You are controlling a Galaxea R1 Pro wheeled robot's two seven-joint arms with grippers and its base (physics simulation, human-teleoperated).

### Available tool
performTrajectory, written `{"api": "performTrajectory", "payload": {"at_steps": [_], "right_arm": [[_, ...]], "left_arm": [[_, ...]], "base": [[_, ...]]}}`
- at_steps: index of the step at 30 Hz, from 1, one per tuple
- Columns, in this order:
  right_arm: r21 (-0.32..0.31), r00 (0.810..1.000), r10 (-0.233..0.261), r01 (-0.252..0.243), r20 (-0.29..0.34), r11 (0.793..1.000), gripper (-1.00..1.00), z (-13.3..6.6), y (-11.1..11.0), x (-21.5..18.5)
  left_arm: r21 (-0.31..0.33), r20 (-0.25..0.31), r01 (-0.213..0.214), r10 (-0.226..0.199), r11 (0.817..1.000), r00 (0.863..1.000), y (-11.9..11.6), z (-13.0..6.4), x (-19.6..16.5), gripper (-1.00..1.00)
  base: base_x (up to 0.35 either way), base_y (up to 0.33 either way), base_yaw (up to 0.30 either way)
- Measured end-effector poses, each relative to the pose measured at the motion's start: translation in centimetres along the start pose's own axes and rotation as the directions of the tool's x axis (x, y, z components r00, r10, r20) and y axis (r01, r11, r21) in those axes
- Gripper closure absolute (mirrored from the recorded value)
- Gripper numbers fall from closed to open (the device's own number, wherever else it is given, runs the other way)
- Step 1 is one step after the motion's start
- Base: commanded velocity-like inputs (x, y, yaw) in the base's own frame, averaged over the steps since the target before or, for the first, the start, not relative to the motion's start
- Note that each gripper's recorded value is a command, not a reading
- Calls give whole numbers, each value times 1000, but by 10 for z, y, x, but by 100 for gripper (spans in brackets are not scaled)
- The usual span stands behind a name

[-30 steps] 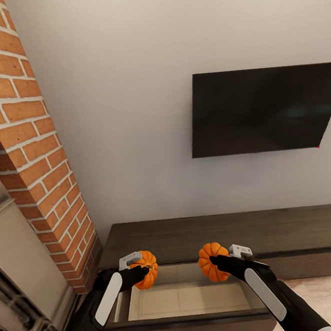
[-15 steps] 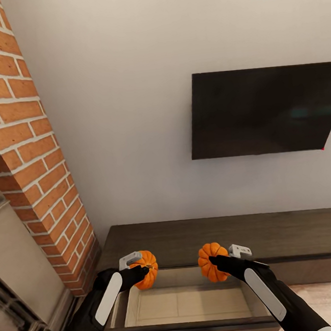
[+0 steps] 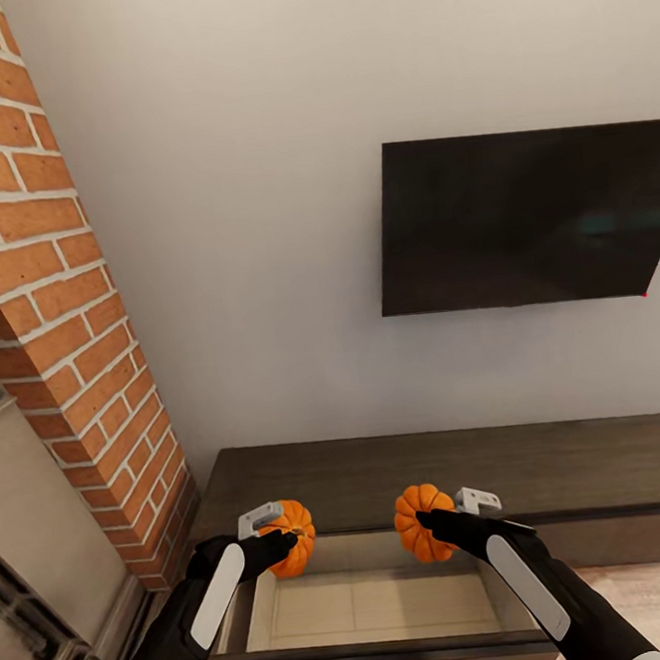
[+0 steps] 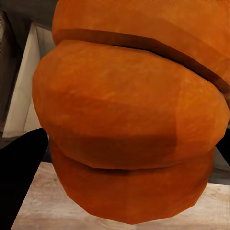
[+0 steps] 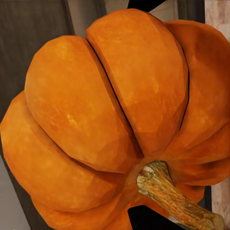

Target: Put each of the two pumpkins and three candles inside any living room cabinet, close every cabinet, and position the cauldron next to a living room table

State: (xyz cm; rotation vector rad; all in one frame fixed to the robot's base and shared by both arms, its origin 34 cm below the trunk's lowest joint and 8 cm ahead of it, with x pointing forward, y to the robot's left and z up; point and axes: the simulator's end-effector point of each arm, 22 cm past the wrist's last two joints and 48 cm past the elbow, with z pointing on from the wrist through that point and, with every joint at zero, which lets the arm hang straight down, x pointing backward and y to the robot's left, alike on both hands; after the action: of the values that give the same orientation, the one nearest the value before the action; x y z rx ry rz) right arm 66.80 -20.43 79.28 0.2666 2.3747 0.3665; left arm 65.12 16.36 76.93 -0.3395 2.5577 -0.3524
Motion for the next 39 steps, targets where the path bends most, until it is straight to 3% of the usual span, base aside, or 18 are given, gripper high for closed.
{"api": "performTrajectory", "payload": {"at_steps": [12,17,23,30,35,37,39], "right_arm": [[7,1000,-12,13,-9,1000,100,8,-5,9],[9,1000,-17,17,-9,1000,100,13,-8,12],[9,1000,-24,24,-10,1000,100,20,-10,18],[18,999,-35,36,-39,999,100,27,-15,31],[132,995,-52,62,-82,989,100,31,-43,43],[191,995,-53,68,-83,979,100,32,-56,43],[205,995,-55,72,-86,976,100,34,-59,47]], "left_arm": [[2,2,0,0,1000,1000,-3,8,5,100],[15,33,-5,5,1000,999,-17,16,7,100],[11,41,-11,10,1000,999,-16,24,10,100],[-92,39,-11,15,996,999,6,32,16,100],[-98,39,-4,8,995,999,1,38,22,100],[-105,38,-23,27,994,999,-3,41,27,100],[-114,49,-42,48,993,998,-8,43,29,100]], "base": [[0,0,0],[0,0,0],[0,0,0],[0,0,0],[0,0,0],[0,0,0],[0,0,0]]}}
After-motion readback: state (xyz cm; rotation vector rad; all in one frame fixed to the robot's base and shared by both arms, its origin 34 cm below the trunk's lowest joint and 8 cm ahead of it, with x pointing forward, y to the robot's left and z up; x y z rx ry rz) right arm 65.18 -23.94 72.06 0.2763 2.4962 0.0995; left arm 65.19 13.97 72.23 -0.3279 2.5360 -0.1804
